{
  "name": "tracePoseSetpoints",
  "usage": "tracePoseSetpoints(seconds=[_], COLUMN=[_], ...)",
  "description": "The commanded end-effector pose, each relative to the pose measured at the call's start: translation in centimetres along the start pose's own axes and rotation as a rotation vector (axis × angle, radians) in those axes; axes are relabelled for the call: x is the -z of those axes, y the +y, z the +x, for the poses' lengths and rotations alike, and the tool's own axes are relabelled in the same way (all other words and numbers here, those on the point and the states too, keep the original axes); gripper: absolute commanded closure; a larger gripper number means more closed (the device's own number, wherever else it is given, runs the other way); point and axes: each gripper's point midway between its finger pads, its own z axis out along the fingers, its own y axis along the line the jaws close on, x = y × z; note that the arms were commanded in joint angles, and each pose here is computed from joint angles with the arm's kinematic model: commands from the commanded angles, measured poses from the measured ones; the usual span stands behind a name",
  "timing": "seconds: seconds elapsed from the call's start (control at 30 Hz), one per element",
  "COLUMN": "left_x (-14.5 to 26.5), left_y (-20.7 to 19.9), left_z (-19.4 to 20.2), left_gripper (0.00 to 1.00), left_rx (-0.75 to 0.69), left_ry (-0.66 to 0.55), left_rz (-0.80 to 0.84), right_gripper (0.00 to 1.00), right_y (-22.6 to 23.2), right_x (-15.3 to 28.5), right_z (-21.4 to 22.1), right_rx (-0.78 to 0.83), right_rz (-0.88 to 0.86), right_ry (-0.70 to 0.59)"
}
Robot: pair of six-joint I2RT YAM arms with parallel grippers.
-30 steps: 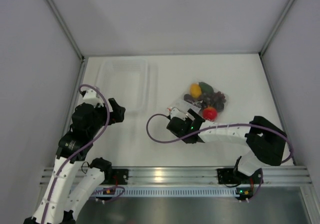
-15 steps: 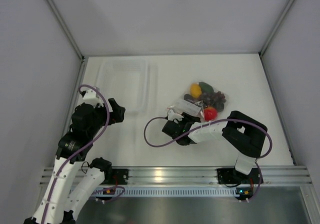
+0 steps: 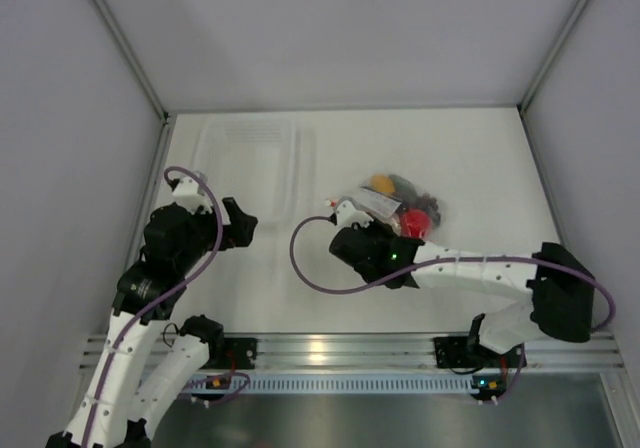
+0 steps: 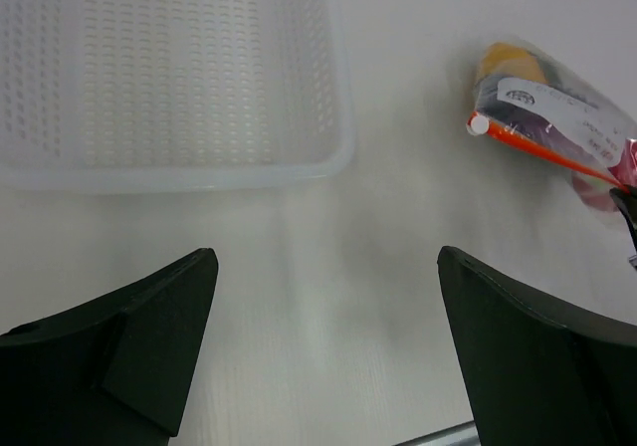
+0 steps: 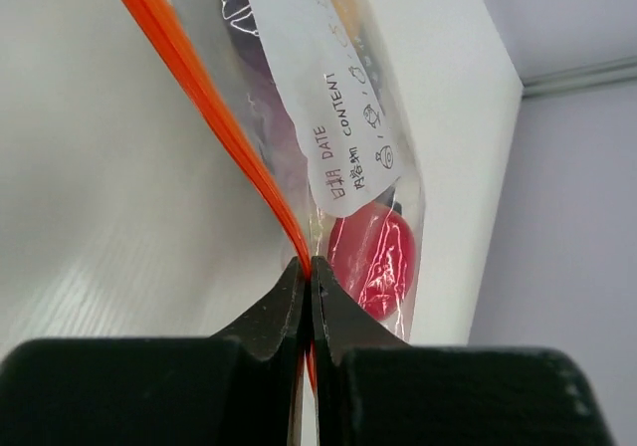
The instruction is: Open the zip-top bag and remove the fake food
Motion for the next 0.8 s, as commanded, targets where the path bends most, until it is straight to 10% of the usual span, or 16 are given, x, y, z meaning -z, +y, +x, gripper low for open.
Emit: tracePoseSetpoints(seconds=[0.0, 0.27, 0.4, 0.77], left_x=[1.0, 4.6, 7.2, 9.7], left_y=[-4.8, -15.3, -17.9, -24.1], left_z=[-3.4, -7.2, -9.8, -6.0], left_gripper=[0.01, 0.01, 0.01, 0.01], left_rx=[-0.046, -0.102, -0.16, -0.468], left_ry=[-0.068, -0.104, -0.325, -0.418], left_rz=[0.234, 0.842, 1.058, 1.363], right_gripper=[1.0, 1.0, 1.0, 1.0], right_y=[-2.7, -9.0, -10.0, -12.4], right_x=[4.7, 11.9, 15.2, 21.6], right_z=[-3.5, -6.1, -7.0, -7.4], right_rx=[-0.119, -0.258, -0.298, -0.355], right_rz=[-0.169, -0.408, -0.56, -0.814], right_ry=[-0.091, -0.218, -0.28, -0.445])
